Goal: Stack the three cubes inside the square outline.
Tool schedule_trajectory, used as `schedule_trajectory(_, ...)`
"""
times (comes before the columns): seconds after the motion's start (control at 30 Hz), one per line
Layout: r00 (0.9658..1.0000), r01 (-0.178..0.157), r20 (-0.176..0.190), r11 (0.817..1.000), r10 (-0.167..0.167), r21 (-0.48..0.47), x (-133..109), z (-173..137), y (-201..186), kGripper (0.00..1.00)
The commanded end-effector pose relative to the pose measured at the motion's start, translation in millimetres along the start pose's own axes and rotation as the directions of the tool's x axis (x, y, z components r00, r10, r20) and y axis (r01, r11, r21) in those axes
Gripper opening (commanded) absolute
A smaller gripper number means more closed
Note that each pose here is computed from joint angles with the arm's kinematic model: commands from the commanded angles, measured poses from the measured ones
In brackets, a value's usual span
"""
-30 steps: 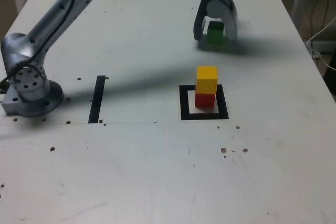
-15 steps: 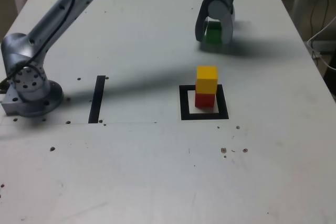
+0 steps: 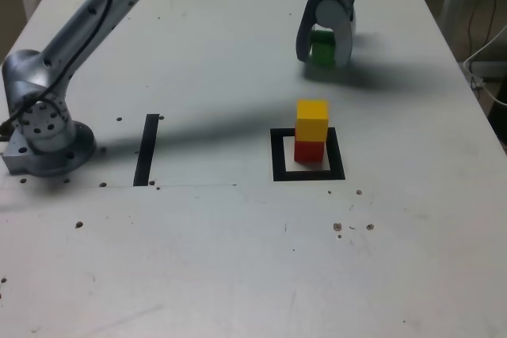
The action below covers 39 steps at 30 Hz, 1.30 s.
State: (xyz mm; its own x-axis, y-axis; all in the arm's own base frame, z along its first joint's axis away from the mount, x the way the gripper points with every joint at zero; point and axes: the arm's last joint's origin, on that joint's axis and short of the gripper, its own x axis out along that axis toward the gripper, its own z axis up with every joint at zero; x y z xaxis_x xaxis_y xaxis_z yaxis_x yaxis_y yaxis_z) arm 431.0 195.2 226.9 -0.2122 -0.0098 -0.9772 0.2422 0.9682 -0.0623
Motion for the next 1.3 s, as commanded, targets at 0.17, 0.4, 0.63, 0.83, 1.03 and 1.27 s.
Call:
schedule_trajectory(0.17, 0.9997, -0.024, 0.002, 1.0, 0.024, -0.008, -36, -13, -43, 0.26)
schedule_trajectory(0.4, 0.9978, -0.048, 0.045, 0.998, 0.05, -0.039, -68, -27, -89, 0.26)
schedule_trajectory(0.63, 0.9973, -0.034, 0.064, 0.998, 0.037, -0.056, -82, -33, -132, 0.26)
schedule_trajectory(0.83, 0.9981, -0.007, 0.061, 0.998, 0.011, -0.069, -84, -33, -164, 0.26)
schedule_trajectory(1.03, 0.9989, 0.015, 0.045, 0.997, -0.011, -0.079, -81, -31, -188, 0.26)
schedule_trajectory(1.27, 0.9996, 0.024, 0.02, 0.996, -0.023, -0.082, -75, -27, -208, 0.27)
